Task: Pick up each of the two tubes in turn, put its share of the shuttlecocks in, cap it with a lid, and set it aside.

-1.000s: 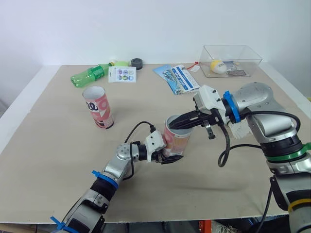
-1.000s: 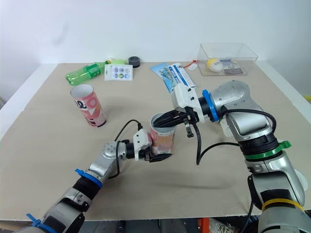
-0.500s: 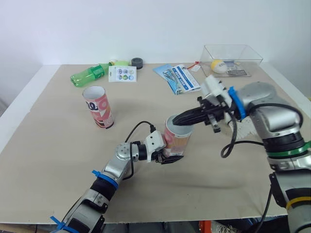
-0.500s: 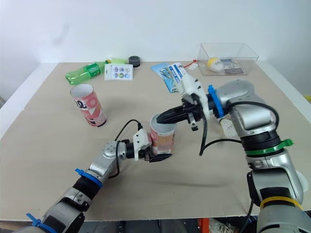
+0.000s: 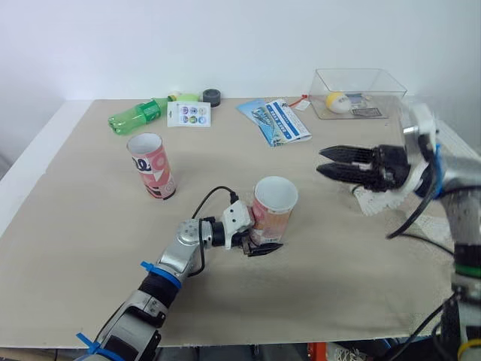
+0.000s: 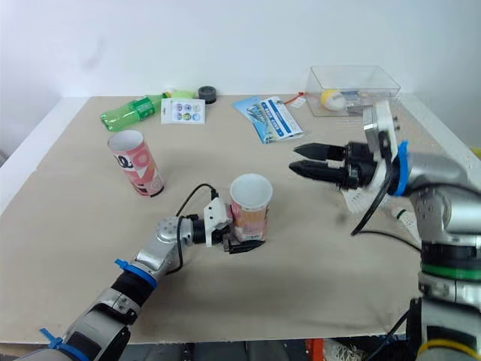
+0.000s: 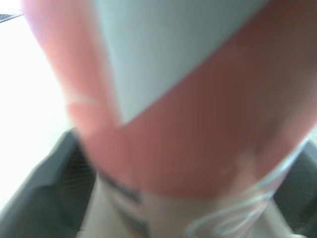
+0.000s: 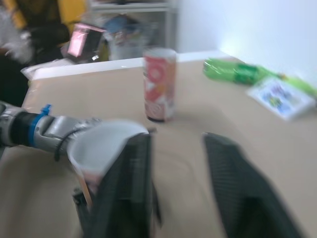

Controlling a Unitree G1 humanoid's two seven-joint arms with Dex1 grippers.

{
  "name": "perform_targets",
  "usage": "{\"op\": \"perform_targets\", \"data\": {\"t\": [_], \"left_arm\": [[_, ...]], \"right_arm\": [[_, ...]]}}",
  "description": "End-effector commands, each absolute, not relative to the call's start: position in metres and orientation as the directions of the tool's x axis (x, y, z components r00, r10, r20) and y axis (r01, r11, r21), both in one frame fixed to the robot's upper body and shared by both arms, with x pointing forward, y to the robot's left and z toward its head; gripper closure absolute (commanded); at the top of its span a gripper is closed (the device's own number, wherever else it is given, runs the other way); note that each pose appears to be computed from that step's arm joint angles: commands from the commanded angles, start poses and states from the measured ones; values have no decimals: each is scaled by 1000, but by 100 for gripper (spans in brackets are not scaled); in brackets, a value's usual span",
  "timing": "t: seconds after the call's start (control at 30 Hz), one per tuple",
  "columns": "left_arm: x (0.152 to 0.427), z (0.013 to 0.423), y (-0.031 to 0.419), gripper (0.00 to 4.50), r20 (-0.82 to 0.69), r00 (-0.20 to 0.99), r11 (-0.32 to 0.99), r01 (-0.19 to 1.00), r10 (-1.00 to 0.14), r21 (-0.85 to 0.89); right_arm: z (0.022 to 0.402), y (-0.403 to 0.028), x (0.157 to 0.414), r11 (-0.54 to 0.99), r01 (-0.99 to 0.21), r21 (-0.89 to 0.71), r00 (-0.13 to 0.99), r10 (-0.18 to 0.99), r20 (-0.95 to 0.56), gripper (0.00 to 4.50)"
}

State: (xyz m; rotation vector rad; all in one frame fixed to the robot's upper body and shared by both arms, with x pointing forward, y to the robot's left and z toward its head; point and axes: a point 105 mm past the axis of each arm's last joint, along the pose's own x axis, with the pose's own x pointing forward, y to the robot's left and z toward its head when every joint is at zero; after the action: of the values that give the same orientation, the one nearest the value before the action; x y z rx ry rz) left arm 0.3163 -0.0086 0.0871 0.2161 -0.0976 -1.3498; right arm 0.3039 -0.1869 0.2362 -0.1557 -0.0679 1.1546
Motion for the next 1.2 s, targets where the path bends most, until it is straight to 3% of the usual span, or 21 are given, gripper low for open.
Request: {"op": "perform_targets", "data": {"t": [0.03,0.07,0.1,0.57,1.2], "left_arm": [[316,86,1,0,-54,226,209,954,-973,215],[316,87,2,0,-52,225,209,954,-973,216],[316,88,4,0,-54,225,208,953,-973,219],[314,94,30,0,-69,259,233,937,-964,259],[293,108,68,0,-56,342,313,905,-938,287]], "right_arm": [[216,-184,294,461,-857,-233,477,879,-18,56],[203,-181,290,459,-860,-221,478,878,-38,12],[193,-177,286,450,-869,-206,470,881,-55,1],[120,-146,280,382,-914,-134,397,910,-119,1],[101,-121,299,331,-924,-193,356,928,-110,1]]}}
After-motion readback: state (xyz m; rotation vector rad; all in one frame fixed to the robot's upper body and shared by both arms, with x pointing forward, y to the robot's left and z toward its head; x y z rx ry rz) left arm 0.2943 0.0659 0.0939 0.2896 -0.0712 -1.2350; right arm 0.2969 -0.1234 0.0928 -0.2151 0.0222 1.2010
